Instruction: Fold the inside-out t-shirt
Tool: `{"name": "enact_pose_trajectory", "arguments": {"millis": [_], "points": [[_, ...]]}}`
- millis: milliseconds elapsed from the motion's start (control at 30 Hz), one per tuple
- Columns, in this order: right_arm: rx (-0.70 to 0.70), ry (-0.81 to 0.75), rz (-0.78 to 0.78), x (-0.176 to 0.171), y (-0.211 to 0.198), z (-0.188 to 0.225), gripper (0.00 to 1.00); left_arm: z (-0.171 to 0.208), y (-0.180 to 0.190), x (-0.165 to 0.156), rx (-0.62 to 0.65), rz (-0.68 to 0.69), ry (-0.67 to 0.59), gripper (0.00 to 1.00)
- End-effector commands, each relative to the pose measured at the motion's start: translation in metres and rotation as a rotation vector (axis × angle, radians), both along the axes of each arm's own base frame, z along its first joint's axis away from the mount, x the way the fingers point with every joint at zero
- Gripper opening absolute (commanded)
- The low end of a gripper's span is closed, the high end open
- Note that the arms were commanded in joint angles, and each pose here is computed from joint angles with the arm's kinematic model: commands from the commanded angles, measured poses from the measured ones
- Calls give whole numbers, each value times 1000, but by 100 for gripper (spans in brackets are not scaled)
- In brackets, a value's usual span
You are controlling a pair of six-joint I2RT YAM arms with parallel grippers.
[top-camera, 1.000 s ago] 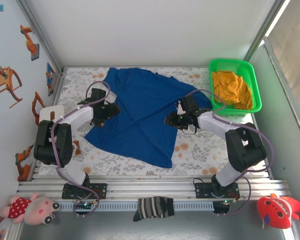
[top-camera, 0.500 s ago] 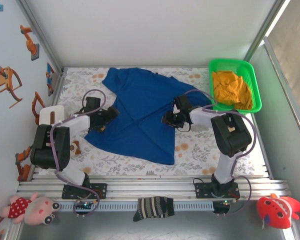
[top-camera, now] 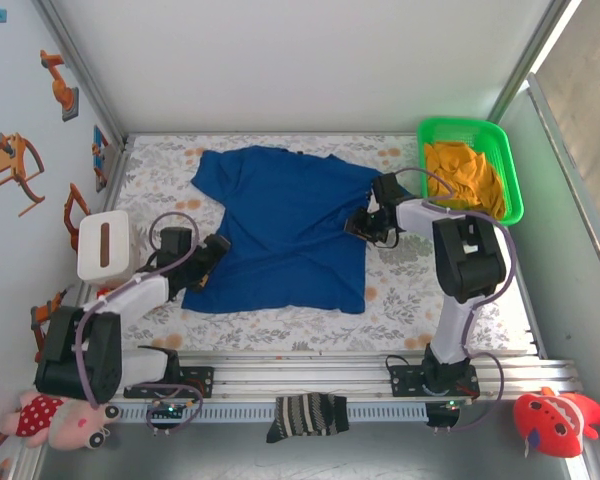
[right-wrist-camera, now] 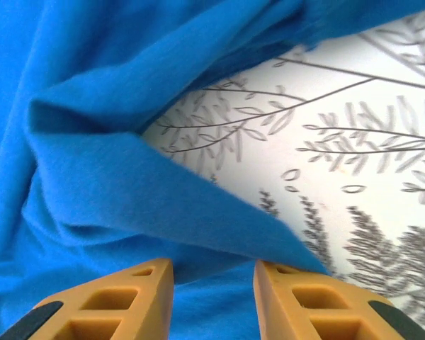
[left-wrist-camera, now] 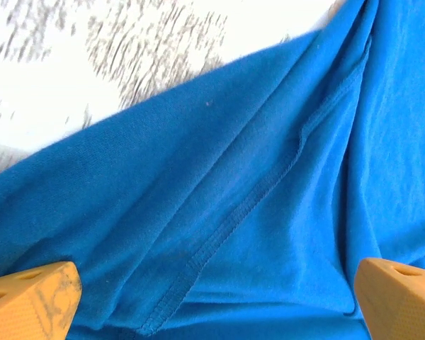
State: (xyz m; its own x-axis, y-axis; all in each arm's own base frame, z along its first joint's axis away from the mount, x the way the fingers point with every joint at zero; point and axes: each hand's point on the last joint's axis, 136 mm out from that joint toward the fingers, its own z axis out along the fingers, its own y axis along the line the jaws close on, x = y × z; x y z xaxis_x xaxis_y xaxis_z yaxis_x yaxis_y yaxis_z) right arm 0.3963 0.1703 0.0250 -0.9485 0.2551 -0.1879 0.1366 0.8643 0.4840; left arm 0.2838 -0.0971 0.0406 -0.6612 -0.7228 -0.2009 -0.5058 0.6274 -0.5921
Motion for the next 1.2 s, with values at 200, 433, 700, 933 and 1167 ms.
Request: {"name": "enact_pose_trajectory", "arguments": {"millis": [200, 433, 700, 933, 1167], "points": [[-88, -112, -40, 36, -29, 62, 35, 44, 18, -30, 132, 23, 53, 100], [-140, -120, -72, 91, -39, 56, 35, 68, -12, -22, 94, -76, 0, 100], [-150, -65, -126, 124, -46, 18, 35, 55, -41, -24, 101, -154, 14, 100], [-128, -21, -170, 148, -50, -13, 35, 52, -46, -26, 97, -164, 11, 100], [-4, -80, -192, 209, -46, -16, 35, 55, -44, -26, 111, -165, 3, 100]]}}
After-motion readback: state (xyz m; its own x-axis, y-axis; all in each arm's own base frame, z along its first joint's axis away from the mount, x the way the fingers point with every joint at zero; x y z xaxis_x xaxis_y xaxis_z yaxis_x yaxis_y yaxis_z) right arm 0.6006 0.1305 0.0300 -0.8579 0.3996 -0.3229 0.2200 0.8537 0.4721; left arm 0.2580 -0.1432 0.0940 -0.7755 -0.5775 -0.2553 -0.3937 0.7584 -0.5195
